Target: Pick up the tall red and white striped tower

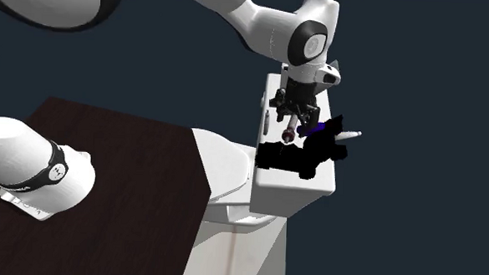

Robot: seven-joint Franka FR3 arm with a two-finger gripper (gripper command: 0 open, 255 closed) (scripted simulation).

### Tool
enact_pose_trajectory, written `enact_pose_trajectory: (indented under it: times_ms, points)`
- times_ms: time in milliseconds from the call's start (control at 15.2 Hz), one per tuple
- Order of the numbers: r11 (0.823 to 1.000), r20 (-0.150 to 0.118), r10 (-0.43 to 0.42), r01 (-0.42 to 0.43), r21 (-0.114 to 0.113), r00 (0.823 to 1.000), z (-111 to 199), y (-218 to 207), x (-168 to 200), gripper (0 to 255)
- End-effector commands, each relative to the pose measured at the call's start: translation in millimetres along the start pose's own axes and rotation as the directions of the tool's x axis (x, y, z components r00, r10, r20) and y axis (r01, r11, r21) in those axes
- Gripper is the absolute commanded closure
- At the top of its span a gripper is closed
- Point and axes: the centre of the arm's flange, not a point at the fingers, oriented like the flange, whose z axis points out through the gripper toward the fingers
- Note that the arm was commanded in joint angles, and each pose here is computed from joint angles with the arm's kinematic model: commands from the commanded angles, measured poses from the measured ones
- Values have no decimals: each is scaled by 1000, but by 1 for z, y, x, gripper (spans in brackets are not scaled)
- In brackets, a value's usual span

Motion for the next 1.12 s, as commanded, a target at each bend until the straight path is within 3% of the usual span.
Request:
enact_pose_trajectory:
  times_ms: [0, 462, 528, 1056]
  points:
    - [1000, 10, -15, 15, 2, 1000, 15, -8, 7, 0]
    - [1000, 10, -15, 15, 2, 1000, 43, -16, 14, 0]
    - [1000, 10, -15, 15, 2, 1000, 43, -15, 13, 255]
    - [1000, 10, -15, 15, 2, 1000, 41, -17, 15, 255]
